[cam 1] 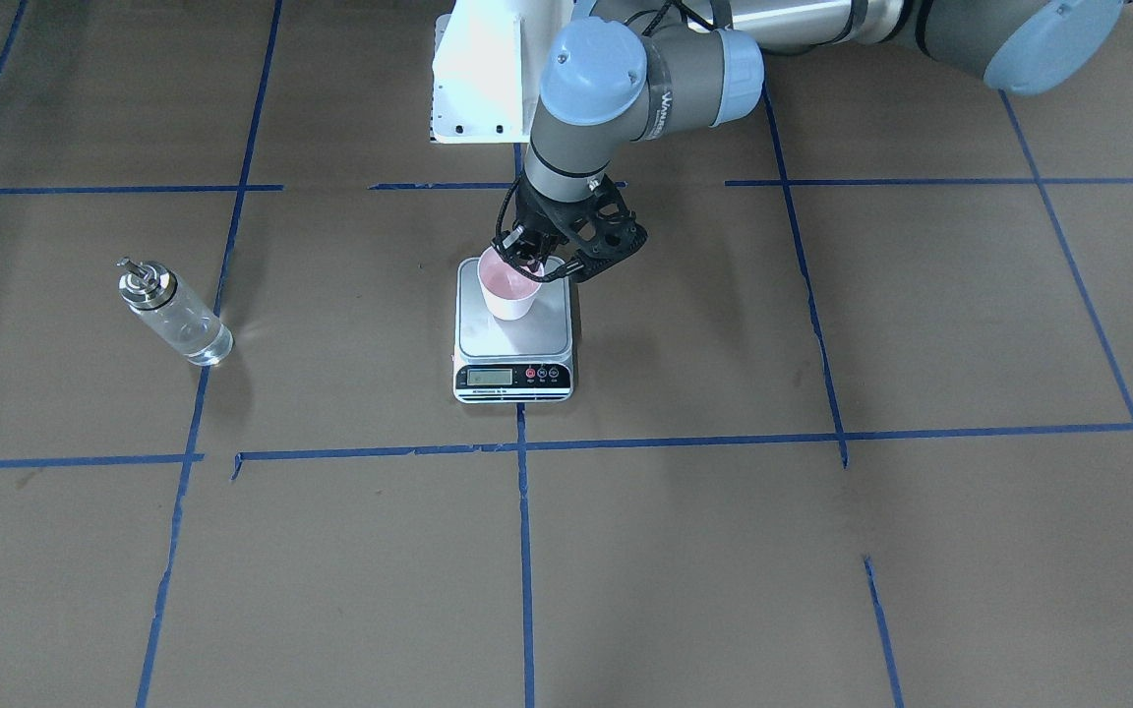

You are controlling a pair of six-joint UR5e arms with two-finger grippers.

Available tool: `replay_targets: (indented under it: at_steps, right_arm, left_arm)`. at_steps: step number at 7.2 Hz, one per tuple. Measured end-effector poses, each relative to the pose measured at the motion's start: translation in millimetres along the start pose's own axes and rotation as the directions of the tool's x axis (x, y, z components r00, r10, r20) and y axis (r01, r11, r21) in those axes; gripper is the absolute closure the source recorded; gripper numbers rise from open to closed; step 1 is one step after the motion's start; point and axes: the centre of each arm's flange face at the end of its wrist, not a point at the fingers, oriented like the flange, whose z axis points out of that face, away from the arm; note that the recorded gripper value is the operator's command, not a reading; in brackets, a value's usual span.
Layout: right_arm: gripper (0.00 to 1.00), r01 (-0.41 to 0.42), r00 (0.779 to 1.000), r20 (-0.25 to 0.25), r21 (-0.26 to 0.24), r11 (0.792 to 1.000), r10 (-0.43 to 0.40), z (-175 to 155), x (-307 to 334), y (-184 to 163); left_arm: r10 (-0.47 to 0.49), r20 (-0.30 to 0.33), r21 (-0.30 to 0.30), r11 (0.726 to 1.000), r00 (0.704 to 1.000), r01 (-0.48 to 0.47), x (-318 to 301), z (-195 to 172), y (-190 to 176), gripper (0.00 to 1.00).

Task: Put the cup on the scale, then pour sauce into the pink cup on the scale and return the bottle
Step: 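Lift the pink cup with the left gripper and lower it onto the scale, then release the cup and withdraw the left gripper while the right gripper approaches the bottle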

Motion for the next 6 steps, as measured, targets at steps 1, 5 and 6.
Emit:
replay_targets:
  at_steps: [1, 5, 6]
  right_arm:
    - [0.0, 0.001, 1.0, 0.001, 0.001, 1.0, -0.001, -0.4, -0.7, -0.7]
    - [0.0, 0.028, 1.0, 0.005, 0.024, 0.999, -0.028, -12.5, -17.2, -22.6]
    - [0.0, 0.036, 0.999, 0.008, 0.032, 0.999, -0.036, -17.0, -22.6, -23.5]
  left_arm:
    - [0.003, 0.001, 0.0, 1.0, 1.0, -0.003, -0.7, 0.9, -0.9, 0.13]
    - [0.085, -0.034, -0.004, 0.996, 0.996, -0.085, -3.6, -21.4, 6.4, 0.0]
    - [0.095, -0.056, -0.004, 0.995, 0.994, -0.096, -10.4, -41.3, 11.3, 0.0]
